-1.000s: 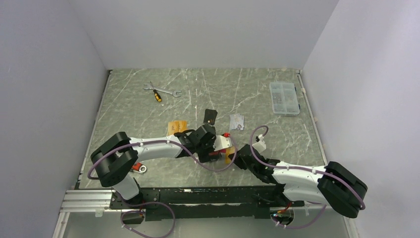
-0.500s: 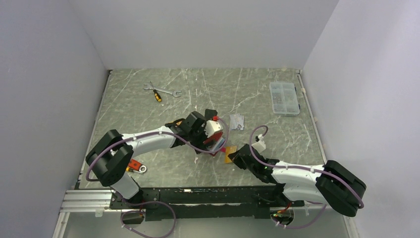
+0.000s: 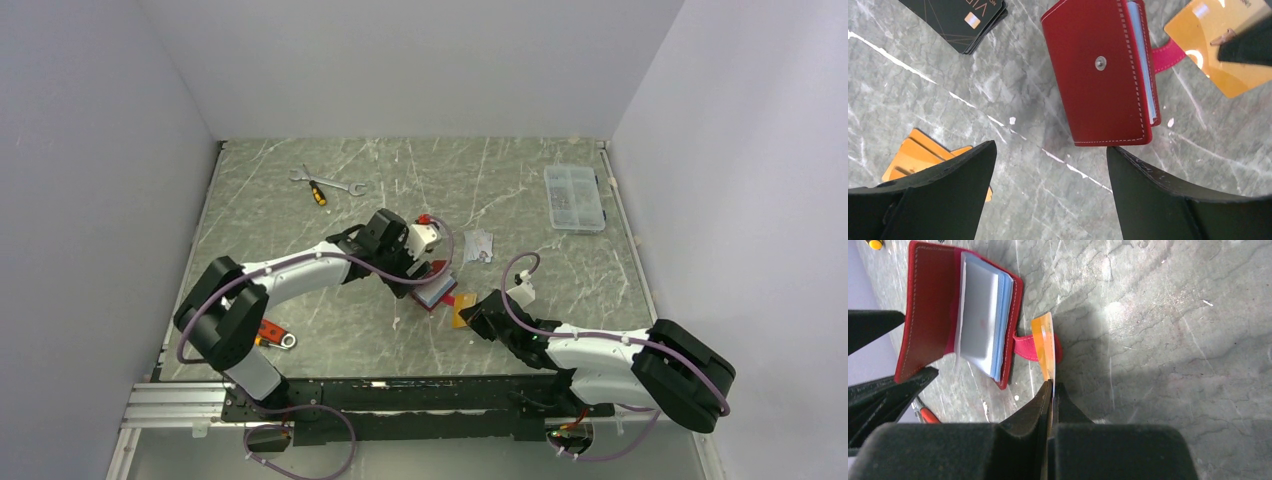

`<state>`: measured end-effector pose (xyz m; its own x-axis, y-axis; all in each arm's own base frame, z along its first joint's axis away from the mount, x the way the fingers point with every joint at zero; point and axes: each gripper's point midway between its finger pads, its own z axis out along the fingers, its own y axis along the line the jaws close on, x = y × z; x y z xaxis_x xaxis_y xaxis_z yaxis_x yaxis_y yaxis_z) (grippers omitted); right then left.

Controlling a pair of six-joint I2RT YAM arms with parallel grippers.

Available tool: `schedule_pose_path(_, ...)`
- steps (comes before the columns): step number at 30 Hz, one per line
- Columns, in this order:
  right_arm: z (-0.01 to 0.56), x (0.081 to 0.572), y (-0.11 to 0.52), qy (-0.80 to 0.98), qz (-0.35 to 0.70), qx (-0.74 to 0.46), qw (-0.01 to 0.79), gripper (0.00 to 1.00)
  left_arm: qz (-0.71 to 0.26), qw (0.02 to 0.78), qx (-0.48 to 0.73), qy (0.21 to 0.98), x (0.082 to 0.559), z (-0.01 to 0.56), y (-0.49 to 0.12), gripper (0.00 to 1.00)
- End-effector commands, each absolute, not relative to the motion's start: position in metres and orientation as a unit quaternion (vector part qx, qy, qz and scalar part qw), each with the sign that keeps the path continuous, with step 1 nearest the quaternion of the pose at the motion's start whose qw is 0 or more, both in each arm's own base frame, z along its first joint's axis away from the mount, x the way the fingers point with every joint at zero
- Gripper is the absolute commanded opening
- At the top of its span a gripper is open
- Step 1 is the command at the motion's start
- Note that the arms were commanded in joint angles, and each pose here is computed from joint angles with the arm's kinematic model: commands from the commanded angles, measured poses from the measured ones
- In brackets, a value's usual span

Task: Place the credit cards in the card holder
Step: Open the card holder at the center of the board.

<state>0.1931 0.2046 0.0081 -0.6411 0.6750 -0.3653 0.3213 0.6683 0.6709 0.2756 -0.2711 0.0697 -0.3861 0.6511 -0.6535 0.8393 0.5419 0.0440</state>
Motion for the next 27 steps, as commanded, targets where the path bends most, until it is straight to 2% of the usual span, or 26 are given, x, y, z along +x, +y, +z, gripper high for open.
schedule_pose_path(1, -0.055, 0.141, 0.147, 0.926, 0.139, 0.252, 0.242, 0.00, -0.182, 0.308, 0.420, 0.834, 0.292, 0.078, -0.285, 0.86)
schedule_pose_path(13, -0.060, 0.135, 0.141, 0.926, 0.136, 0.256, 0.241, 0.00, -0.229, 0.238, 0.374, 0.867, 0.308, 0.058, -0.280, 0.77)
schedule_pose_path(17, -0.061, 0.135, 0.141, 0.927, 0.136, 0.255, 0.240, 0.00, -0.245, 0.230, 0.373, 0.865, 0.312, 0.062, -0.289, 0.79)
schedule_pose_path(21, -0.062, 0.133, 0.140, 0.928, 0.135, 0.253, 0.237, 0.00, -0.290, 0.218, 0.417, 0.834, 0.293, 0.076, -0.307, 0.86)
schedule_pose_path(23, -0.063, 0.132, 0.139, 0.928, 0.136, 0.255, 0.237, 0.00, -0.270, 0.227, 0.447, 0.822, 0.284, 0.079, -0.311, 0.90)
schedule_pose_path(27, -0.067, 0.129, 0.138, 0.927, 0.140, 0.260, 0.232, 0.00, -0.223, 0.244, 0.490, 0.807, 0.262, 0.076, -0.324, 0.92)
